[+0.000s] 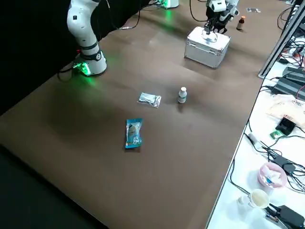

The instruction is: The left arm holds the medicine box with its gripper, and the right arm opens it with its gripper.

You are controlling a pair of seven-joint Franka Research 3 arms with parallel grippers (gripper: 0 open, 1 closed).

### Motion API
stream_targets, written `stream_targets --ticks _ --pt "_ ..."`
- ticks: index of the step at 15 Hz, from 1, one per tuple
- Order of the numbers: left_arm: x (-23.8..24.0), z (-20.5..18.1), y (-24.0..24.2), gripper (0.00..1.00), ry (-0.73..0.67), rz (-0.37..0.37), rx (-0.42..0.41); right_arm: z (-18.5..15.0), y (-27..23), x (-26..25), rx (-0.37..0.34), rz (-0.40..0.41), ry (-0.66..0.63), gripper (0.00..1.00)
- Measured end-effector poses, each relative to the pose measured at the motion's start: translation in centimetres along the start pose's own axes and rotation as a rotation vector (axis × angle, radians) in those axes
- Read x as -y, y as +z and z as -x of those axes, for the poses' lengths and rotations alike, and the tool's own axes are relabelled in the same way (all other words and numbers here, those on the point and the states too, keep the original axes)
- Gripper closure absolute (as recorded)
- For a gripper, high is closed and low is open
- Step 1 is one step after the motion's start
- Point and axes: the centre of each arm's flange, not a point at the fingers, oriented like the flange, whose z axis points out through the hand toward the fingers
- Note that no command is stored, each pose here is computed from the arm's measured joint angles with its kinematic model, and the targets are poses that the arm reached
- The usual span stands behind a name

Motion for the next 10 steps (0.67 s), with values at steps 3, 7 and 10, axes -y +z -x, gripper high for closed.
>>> stream_targets --ticks 3,7,10 --pt "0.0 0.0 0.0 0.7 -0.001 0.001 0.001 -1.1 -1.4 -1.6 0.031 -0.009 0.039 0.88" --pt "-0.1 0.0 -0.1 0.7 -0.001 0.002 0.001 -2.3 -2.1 -3.8 0.09 -0.032 0.093 0.91" --pt "-0.1 0.0 -0.1 0.7 -0.001 0.002 0.001 -3.0 -2.2 -4.9 0.117 -0.039 0.107 0.91"
